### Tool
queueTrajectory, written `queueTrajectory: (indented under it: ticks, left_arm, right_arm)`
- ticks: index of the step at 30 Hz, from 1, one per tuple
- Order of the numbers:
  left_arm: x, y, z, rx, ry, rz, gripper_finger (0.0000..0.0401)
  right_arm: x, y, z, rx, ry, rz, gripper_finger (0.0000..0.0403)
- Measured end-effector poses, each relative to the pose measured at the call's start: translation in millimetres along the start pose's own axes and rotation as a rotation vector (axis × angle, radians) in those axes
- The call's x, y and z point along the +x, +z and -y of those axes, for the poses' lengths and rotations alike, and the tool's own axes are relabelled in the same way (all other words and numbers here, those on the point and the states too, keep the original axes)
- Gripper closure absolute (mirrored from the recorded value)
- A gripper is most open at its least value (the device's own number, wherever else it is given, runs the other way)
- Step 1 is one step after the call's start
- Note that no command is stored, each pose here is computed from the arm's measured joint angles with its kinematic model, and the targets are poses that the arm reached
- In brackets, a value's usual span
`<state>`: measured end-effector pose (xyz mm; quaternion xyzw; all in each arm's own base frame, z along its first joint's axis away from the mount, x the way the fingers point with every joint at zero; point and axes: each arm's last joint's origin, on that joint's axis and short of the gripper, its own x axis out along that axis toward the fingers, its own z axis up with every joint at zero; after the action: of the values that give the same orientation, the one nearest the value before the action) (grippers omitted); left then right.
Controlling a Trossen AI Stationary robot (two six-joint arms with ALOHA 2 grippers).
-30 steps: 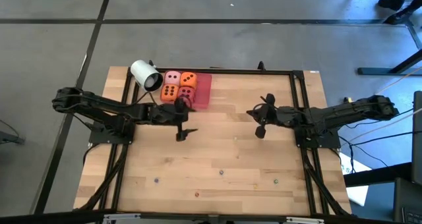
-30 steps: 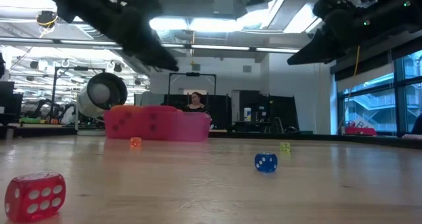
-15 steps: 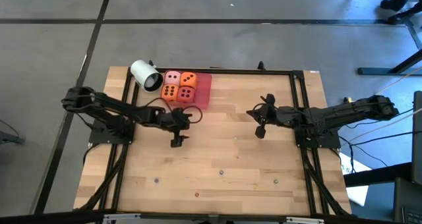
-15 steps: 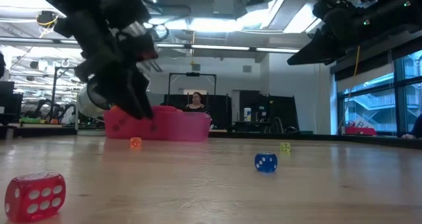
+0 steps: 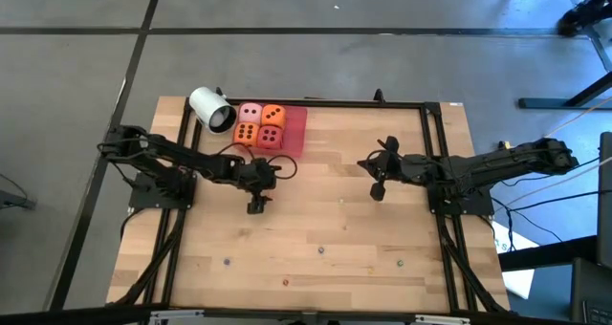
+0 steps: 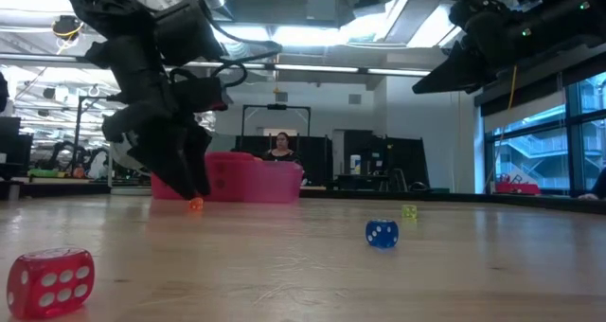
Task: Pick & Place Dice
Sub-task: Put the small orange die into the red bin
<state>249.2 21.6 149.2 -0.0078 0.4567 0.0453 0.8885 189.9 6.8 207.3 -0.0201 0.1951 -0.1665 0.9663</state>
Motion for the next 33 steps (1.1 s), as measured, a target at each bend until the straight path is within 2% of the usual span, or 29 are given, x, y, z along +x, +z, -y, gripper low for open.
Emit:
queueTrajectory:
  ticks: [3, 8, 19, 33]
  left_arm:
    - [0, 0, -2, -0.019, -0.012, 0.000, 0.0153]
    - [2, 0, -1, -0.021, -0.111, -0.003, 0.0172]
    - [19, -6, -3, 0.078, -0.089, -0.050, 0.0197]
    - [18, -5, -7, 0.073, -0.083, -0.039, 0.0259]
  right_arm:
    - [0, 0, 0, 0.000, 0.000, 0.000, 0.0394]
    - [0, 0, 0, 0.000, 0.000, 0.000, 0.0394]
    - [0, 0, 0, -0.001, -0.001, -0.001, 0.0394]
    - [0, 0, 0, -0.001, -0.003, 0.000, 0.0394]
